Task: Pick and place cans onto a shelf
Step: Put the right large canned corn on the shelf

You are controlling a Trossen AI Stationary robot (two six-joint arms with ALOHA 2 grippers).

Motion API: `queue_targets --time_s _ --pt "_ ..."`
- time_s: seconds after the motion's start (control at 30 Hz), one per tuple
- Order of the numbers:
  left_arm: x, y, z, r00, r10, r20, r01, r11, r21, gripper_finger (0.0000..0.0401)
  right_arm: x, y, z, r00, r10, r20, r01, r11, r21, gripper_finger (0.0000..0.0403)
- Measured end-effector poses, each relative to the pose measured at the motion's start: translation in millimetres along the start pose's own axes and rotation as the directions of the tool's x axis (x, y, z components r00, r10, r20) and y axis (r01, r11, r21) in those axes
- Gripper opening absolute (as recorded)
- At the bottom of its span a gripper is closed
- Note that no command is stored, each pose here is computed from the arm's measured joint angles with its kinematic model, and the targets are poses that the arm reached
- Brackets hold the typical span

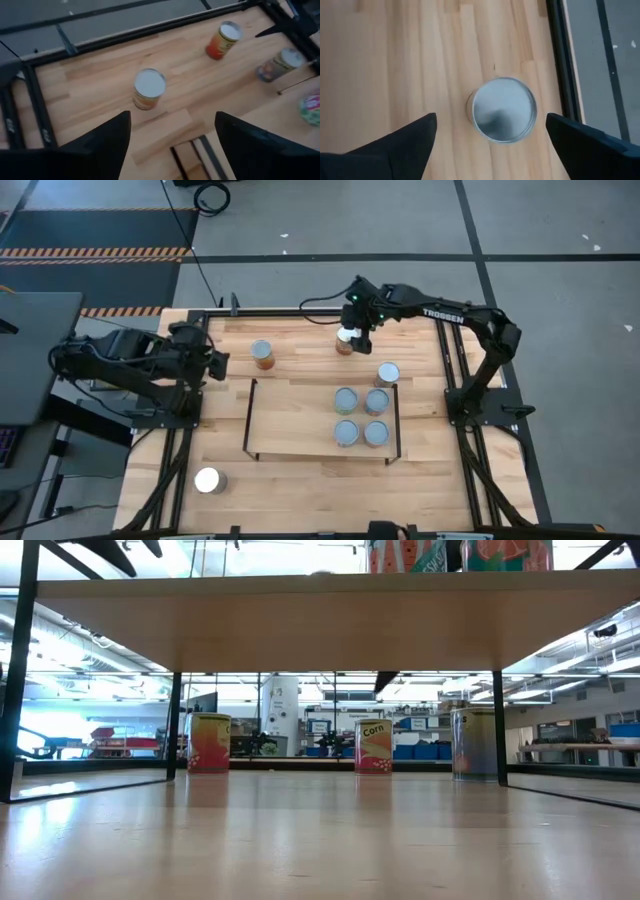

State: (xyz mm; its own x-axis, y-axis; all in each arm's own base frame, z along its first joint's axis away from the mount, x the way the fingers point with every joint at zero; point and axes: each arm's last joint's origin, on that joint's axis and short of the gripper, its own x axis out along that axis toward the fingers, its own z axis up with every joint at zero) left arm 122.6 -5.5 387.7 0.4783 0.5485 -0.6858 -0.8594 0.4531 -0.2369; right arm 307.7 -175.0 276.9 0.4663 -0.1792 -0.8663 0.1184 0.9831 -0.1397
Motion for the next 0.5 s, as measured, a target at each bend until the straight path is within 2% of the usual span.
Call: queue_targets --time_s 0.23,0.5 --pt "3.1 7.9 8.0 0.998 0.050 0.028 -0.052 0.995 0.081 0.0294 10.7 -7.7 -2.6 0.996 0.001 0.090 -0.003 1.000 0.024 0.0398" --pt "7.2 15.2 17.5 0.995 0.091 0.042 -0.097 0.982 0.164 0.0293 41.1 -12.0 -1.8 0.999 0.024 0.044 -0.029 0.995 0.096 0.0399"
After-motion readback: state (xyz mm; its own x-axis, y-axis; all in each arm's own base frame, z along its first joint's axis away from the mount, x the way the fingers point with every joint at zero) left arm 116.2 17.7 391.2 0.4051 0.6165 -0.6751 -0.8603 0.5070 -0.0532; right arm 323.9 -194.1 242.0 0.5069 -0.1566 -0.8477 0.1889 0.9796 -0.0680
